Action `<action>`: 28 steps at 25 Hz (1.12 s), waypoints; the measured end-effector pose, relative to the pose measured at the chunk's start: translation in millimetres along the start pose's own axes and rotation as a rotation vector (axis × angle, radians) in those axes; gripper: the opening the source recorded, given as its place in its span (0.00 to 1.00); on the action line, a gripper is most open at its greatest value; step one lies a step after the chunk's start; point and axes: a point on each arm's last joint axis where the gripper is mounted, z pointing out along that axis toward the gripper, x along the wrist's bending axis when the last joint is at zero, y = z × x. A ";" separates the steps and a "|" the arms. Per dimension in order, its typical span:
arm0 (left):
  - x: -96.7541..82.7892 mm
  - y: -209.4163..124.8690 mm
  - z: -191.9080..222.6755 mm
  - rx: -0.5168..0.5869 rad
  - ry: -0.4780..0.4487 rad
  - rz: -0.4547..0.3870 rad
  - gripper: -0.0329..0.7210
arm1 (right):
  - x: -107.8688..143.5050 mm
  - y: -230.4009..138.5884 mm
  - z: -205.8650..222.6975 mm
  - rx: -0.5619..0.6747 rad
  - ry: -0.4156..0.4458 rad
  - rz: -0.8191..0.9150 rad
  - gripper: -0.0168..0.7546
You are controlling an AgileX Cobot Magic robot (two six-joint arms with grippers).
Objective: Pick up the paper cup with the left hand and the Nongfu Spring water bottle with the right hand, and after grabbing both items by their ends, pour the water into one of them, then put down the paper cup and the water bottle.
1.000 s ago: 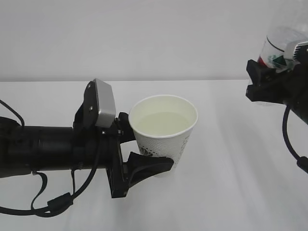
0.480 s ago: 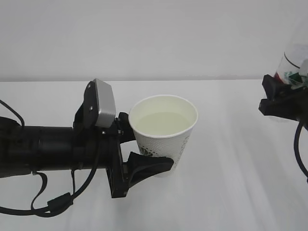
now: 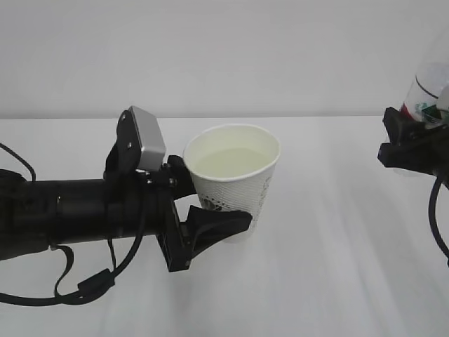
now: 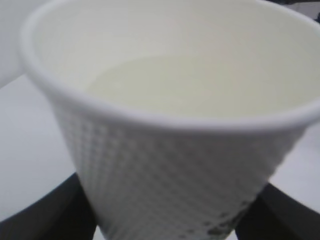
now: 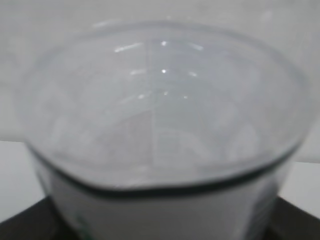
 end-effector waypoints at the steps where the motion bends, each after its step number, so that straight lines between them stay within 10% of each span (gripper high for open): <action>1: 1.0 0.5 0.0 -0.005 0.011 -0.009 0.76 | 0.0 0.2 0.0 -0.002 0.000 0.000 0.64; 28: 49.6 7.9 -18.0 -0.124 0.477 -0.055 0.76 | 0.1 0.2 0.0 -0.002 0.001 -0.001 0.64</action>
